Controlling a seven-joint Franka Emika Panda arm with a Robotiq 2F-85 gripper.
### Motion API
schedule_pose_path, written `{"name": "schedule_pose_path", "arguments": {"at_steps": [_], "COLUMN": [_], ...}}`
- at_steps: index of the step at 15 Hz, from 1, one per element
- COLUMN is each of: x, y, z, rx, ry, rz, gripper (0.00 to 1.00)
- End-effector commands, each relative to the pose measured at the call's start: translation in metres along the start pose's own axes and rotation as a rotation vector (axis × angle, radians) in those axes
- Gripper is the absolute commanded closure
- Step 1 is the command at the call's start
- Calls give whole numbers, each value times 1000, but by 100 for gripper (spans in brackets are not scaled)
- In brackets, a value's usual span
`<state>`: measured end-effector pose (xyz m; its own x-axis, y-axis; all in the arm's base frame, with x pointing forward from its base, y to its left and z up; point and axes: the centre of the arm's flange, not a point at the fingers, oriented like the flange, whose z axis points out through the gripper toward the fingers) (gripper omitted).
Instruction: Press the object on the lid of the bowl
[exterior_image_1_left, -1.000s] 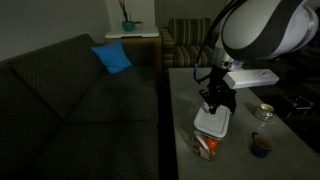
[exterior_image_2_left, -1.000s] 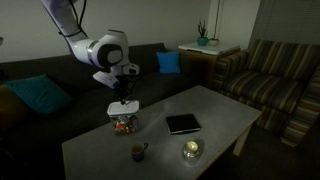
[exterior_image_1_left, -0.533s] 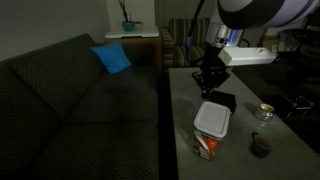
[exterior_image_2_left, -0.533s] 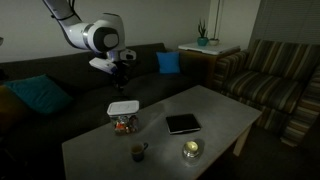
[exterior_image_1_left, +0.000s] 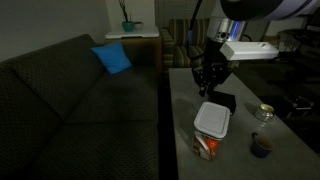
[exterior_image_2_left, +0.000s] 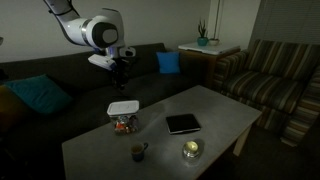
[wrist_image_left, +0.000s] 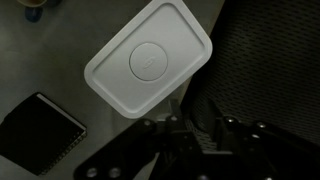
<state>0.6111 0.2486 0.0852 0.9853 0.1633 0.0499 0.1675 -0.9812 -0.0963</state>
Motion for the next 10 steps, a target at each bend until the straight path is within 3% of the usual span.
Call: {"name": "schedule_pose_path", "arguments": {"at_steps": [1,6,10], "x": [-15,-20,-24], "y": [1,-6,-14], "z": [-16,-18,-20], "rx": [4,33,46], "ry": [-27,-42,-49], "rz": [-18,-22,-27], "gripper": [40,5,0]}}
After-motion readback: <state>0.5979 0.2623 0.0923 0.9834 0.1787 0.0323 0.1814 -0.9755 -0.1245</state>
